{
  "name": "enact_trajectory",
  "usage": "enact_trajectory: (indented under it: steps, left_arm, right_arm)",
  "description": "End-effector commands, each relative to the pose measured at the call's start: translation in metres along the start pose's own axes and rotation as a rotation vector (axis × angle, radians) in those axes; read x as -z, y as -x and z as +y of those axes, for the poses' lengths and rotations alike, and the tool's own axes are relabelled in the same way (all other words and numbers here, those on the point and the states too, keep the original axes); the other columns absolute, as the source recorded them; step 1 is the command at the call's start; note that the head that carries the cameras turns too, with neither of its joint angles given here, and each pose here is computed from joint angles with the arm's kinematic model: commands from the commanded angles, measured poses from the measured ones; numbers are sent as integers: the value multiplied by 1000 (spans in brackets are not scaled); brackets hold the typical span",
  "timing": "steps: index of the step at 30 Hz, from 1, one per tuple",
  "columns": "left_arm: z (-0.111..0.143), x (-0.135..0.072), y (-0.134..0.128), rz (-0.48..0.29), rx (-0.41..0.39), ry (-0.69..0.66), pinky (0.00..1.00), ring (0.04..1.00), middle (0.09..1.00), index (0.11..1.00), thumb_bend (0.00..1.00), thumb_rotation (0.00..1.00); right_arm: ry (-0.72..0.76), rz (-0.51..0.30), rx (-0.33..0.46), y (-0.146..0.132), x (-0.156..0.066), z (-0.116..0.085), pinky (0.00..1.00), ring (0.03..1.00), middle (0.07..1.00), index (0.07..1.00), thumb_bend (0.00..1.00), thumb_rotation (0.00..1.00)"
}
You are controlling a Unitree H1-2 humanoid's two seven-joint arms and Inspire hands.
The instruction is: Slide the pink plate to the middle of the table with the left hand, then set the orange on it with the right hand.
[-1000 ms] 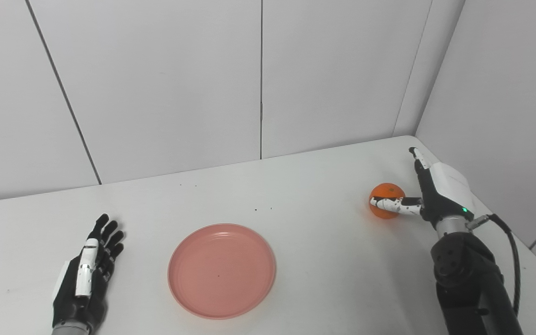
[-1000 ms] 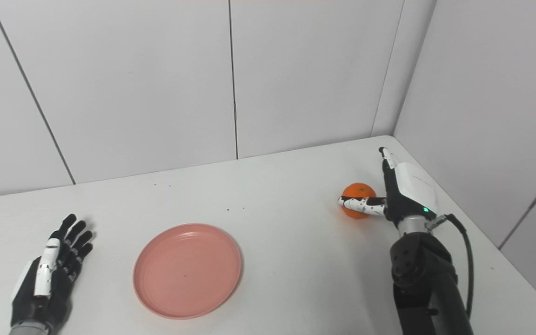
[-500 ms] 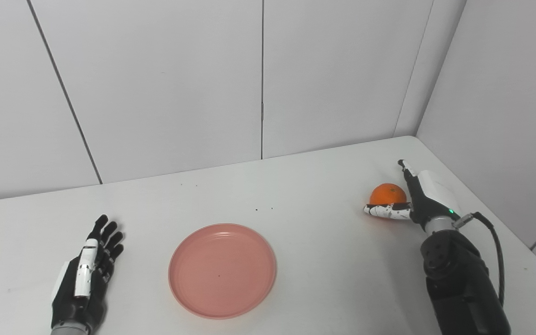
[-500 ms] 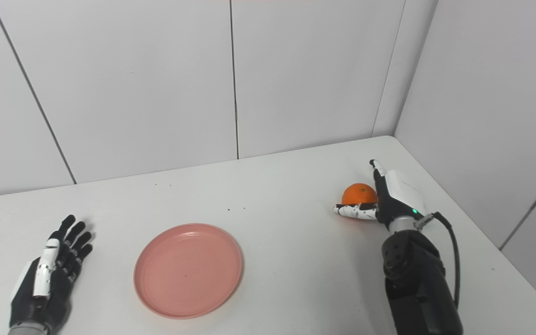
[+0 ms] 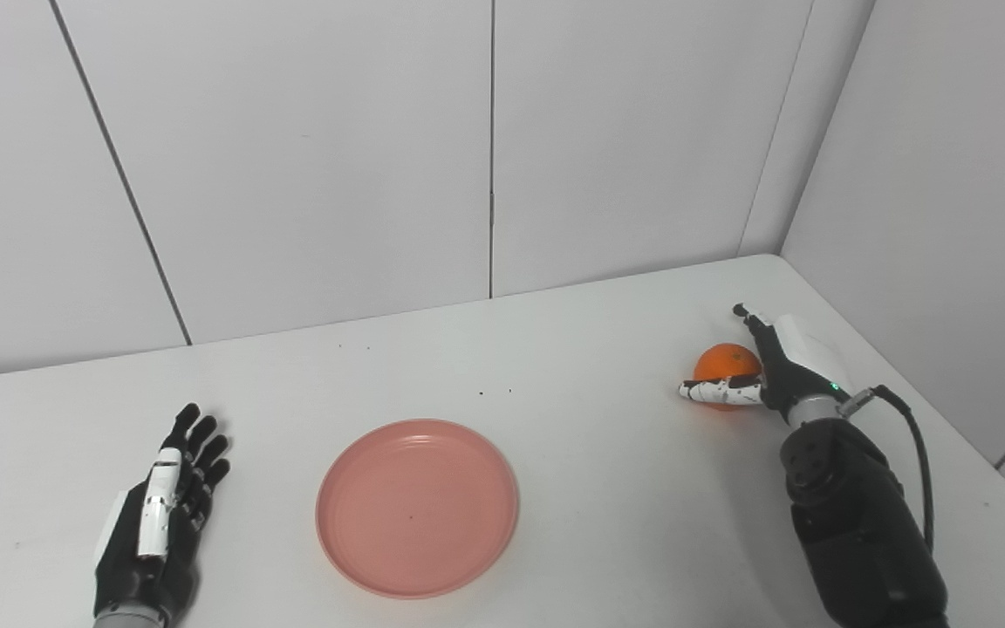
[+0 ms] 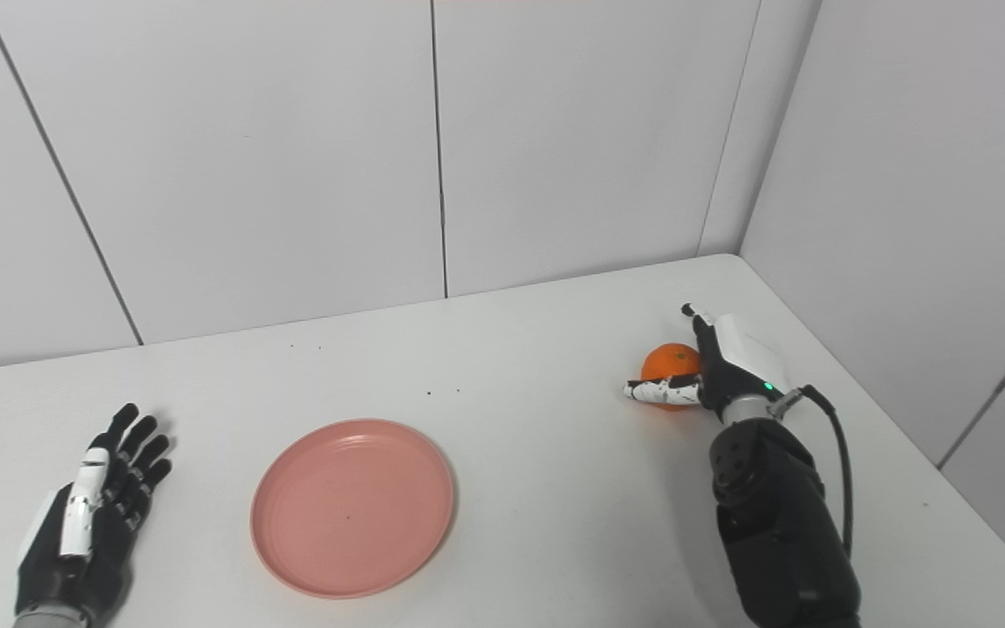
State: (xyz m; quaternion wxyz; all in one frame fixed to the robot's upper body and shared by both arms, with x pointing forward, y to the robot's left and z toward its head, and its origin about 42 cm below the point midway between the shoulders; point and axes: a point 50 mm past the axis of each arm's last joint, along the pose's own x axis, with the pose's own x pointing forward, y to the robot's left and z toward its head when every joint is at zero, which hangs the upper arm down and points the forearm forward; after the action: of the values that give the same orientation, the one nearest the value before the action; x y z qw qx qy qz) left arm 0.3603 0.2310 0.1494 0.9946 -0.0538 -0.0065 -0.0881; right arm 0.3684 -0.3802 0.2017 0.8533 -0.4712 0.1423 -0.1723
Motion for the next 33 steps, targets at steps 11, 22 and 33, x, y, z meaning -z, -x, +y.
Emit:
enact_trajectory:
  steps: [11, 22, 33]
  left_arm:
    - [-4, -19, -5, -67, 10, -1, 982, 953, 964, 951, 353, 1000]
    - [-7, -21, -6, -68, 6, 4, 963, 938, 949, 937, 344, 1000]
    - [-9, -22, -6, -72, 11, 7, 964, 939, 948, 936, 334, 1000]
  right_arm:
    - [-52, -31, 61, -9, -6, -29, 661, 750, 796, 801, 960, 229]
    - [11, 10, 61, -10, -3, -33, 497, 573, 613, 554, 720, 99]
    - [0, 15, 62, -7, -6, -32, 287, 343, 433, 525, 525, 1]
